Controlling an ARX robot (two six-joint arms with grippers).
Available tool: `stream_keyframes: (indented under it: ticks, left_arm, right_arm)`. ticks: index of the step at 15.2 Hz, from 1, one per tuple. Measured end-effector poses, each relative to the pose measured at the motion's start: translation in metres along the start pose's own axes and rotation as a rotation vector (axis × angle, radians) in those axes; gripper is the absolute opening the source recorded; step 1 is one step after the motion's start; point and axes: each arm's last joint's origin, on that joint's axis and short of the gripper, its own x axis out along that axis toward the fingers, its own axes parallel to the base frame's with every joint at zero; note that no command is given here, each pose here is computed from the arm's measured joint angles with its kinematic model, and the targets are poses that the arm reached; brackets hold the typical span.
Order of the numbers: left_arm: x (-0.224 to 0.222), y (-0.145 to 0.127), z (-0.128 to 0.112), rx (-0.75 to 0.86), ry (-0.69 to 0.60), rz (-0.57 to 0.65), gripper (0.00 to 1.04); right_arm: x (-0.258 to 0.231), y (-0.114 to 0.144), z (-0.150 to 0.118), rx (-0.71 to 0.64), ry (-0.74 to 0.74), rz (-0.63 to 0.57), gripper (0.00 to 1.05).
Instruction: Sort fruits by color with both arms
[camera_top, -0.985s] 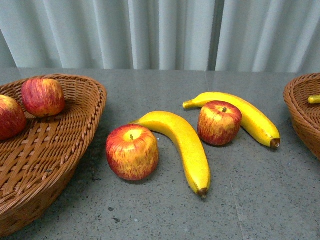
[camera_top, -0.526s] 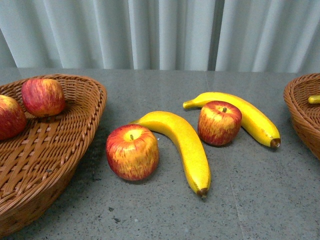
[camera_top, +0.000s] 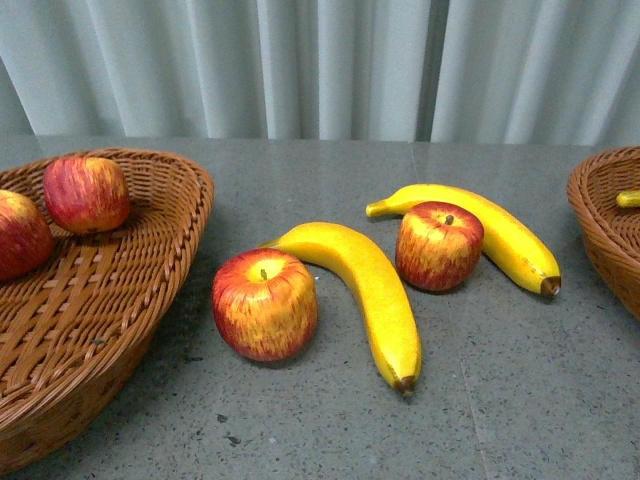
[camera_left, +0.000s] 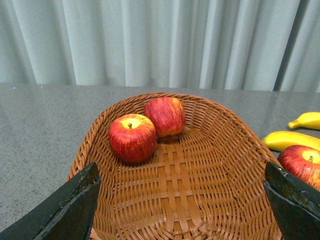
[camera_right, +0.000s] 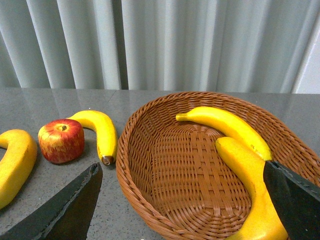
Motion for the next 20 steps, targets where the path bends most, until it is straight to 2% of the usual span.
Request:
stream_keyframes:
  ticks: [3, 4, 5, 6, 8, 12, 14, 16, 20]
  left_arm:
    - [0.0, 0.0, 0.0, 0.0, 0.0, 0.0, 0.98]
    - [-0.001, 0.0, -0.002, -0.013, 0.085, 0.049, 0.98]
    - [0.001, -0.004, -0.001, -0.002, 0.258, 0.134, 0.98]
    - [0.003, -0.005, 0.002, 0.011, 0.28, 0.18, 0.98]
    - [0.008, -0.002, 0.019, -0.001, 0.191, 0.217, 0.98]
    - [0.06, 0.0, 0.065, 0.065, 0.067, 0.08, 0.98]
    - [0.108, -0.012, 0.095, 0.122, 0.034, -0.077, 0.98]
    - [0.149, -0.032, 0.101, 0.169, 0.103, -0.217, 0.98]
    - [0.173, -0.054, 0.098, 0.2, 0.156, -0.316, 0.98]
  right_arm:
    - [0.0, 0.0, 0.0, 0.0, 0.0, 0.0, 0.98]
    - [0.0, 0.0, 0.0, 0.0, 0.0, 0.0, 0.98]
    - [0.0, 0.0, 0.0, 0.002, 0.0, 0.0, 0.98]
    - [0.0, 0.0, 0.0, 0.002, -0.001, 0.001, 0.98]
    - [0.0, 0.0, 0.0, 0.003, 0.0, 0.0, 0.98]
    - [0.0, 0.0, 0.0, 0.003, 0.0, 0.0, 0.98]
    - [0.0, 0.0, 0.0, 0.003, 0.0, 0.0, 0.98]
    - [0.0, 0.0, 0.0, 0.003, 0.0, 0.0, 0.98]
    - [0.0, 0.0, 0.0, 0.003, 0.0, 0.0, 0.98]
